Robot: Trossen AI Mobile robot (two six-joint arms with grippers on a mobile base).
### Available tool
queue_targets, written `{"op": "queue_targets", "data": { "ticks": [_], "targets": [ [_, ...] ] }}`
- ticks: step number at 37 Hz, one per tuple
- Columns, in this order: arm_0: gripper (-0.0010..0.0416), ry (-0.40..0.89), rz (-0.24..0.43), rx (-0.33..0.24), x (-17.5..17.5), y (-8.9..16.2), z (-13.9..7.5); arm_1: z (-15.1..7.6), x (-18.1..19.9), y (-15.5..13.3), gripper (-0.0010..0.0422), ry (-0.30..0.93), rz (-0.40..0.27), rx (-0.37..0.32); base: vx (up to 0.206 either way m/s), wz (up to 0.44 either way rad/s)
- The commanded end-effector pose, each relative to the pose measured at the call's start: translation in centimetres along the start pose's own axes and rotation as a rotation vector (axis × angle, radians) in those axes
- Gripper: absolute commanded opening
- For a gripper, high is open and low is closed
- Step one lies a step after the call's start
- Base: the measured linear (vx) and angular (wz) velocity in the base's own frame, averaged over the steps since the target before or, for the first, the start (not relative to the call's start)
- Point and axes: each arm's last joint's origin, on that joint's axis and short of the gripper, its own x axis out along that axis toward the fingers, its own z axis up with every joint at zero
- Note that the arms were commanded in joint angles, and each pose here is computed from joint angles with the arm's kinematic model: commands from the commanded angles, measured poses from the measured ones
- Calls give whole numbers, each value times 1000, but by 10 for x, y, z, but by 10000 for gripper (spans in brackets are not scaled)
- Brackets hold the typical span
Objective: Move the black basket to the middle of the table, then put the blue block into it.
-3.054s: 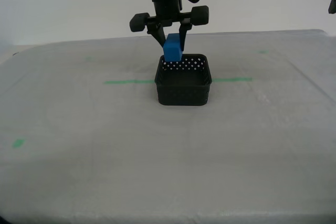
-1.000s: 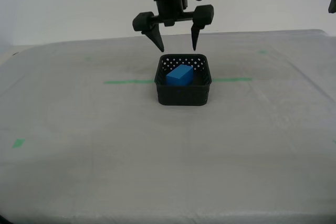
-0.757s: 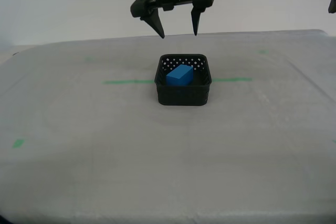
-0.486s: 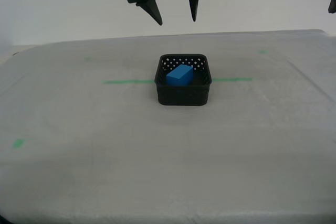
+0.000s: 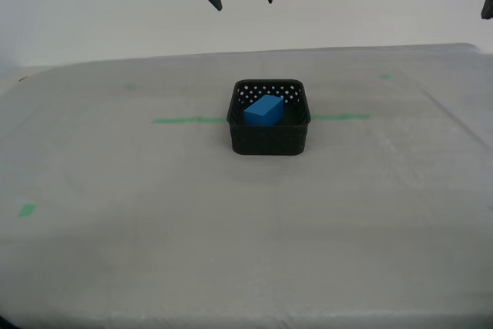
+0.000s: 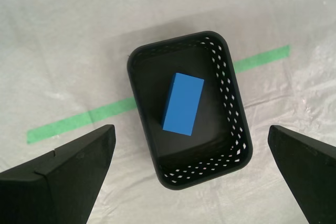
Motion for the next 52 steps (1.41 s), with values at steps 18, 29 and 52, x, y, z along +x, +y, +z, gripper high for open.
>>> {"op": "queue_targets", "data": {
  "ticks": [18,29,52],
  "targets": [
    [5,-2,2,1,0,0,0,7,-20,38,401,-10,33,-11,0,0],
    [4,-2,2,1,0,0,0,12,-25,67,401,-8,27,-22,0,0],
    [5,-2,2,1,0,0,0,11,-30,112,401,1,70,-86,0,0]
  ]
}}
